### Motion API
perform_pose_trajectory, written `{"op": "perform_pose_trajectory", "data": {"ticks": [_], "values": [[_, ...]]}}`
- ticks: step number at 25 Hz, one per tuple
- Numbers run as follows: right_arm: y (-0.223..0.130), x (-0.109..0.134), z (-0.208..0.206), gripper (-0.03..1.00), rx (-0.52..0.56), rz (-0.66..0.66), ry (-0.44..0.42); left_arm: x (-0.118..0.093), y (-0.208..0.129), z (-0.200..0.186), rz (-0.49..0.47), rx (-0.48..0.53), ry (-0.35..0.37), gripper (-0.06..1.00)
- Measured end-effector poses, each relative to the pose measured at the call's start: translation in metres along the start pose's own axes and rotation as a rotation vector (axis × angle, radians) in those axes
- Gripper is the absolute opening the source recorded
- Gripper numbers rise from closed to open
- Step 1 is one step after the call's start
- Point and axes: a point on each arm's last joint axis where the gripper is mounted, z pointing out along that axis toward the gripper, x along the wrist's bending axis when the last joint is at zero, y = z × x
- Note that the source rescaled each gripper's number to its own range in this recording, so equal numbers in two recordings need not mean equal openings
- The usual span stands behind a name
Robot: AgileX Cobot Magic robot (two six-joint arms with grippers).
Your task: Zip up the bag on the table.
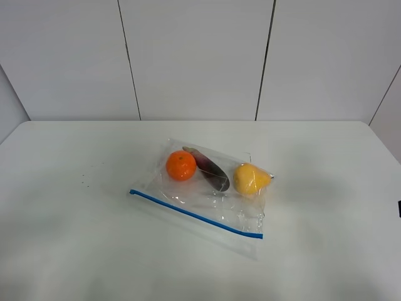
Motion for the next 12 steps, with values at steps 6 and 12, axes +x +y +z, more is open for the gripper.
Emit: {"op": "perform_pose_trajectory", "data": {"ticks": [6, 12], "values": [[-0.023, 0.006, -0.021, 1.0, -0.125, 0.005, 0.023, 0.0, 0.0, 0.0, 0.0, 0.0, 0.0, 1.0], [-0.043, 0.008, -0.028, 1.0, -0.199, -0.035, 0.019, 0.0, 0.0, 0.0, 0.0, 0.0, 0.0, 1.0]]}}
